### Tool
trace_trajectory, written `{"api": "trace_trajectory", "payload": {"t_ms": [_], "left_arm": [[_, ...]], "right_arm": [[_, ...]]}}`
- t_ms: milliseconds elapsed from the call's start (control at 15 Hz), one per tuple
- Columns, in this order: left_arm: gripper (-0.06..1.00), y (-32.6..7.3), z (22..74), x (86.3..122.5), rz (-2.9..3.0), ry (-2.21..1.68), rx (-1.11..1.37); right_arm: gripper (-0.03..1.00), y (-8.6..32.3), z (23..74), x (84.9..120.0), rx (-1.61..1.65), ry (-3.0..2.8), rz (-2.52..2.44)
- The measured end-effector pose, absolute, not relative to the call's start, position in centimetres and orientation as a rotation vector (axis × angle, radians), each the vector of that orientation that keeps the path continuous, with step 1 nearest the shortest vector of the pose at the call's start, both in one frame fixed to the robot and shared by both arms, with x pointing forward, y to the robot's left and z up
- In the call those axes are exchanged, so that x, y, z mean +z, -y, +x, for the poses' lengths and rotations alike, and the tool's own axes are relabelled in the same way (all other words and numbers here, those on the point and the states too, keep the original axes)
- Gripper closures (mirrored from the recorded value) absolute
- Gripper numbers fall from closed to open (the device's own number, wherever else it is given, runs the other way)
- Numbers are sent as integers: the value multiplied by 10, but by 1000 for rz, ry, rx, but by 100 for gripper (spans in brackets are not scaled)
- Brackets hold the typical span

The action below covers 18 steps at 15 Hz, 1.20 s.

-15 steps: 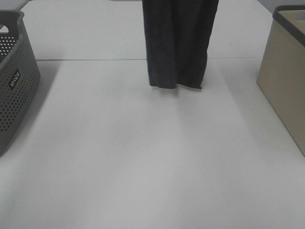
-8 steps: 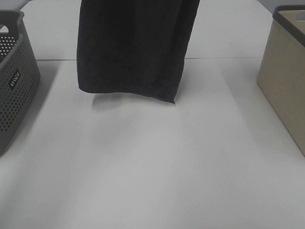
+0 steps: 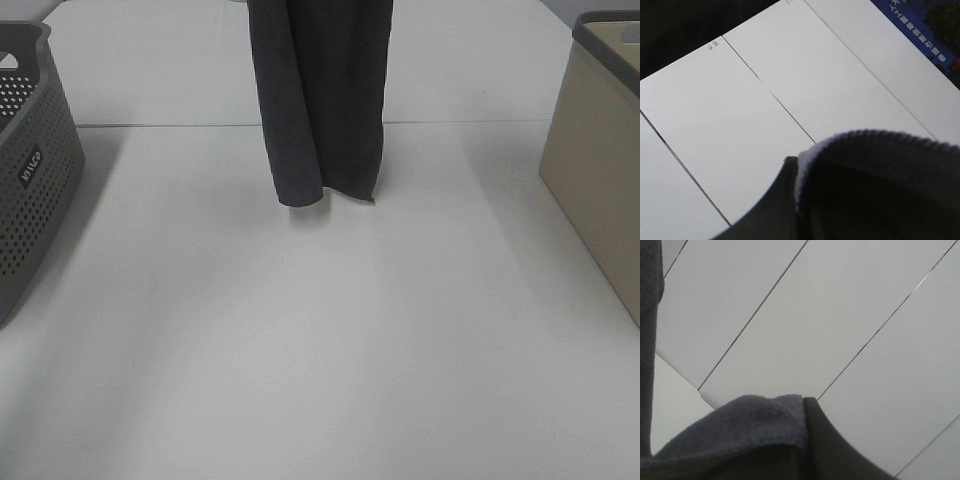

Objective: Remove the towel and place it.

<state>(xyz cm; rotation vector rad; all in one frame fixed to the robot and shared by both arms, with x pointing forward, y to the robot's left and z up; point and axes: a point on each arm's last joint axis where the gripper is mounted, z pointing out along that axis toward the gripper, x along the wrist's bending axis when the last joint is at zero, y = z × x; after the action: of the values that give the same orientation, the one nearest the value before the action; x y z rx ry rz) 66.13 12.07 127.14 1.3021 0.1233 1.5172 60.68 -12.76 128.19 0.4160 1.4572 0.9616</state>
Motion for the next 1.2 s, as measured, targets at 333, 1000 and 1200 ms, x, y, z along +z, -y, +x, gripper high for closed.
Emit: {"api": "trace_trajectory", "payload": {"t_ms": [333,1000,1200], "left_arm": [[94,-120,700,1241,1321,-94,1582],[94,-146,767,1194,1129,-136,1679],[94,-157,768,1199,1071,-181,1687]], "right_arm": [[95,129,641,1269,979,-1411,392],[95,144,713,1242,1168,-1173,270],[95,142,711,1245,1195,-1138,235]]}}
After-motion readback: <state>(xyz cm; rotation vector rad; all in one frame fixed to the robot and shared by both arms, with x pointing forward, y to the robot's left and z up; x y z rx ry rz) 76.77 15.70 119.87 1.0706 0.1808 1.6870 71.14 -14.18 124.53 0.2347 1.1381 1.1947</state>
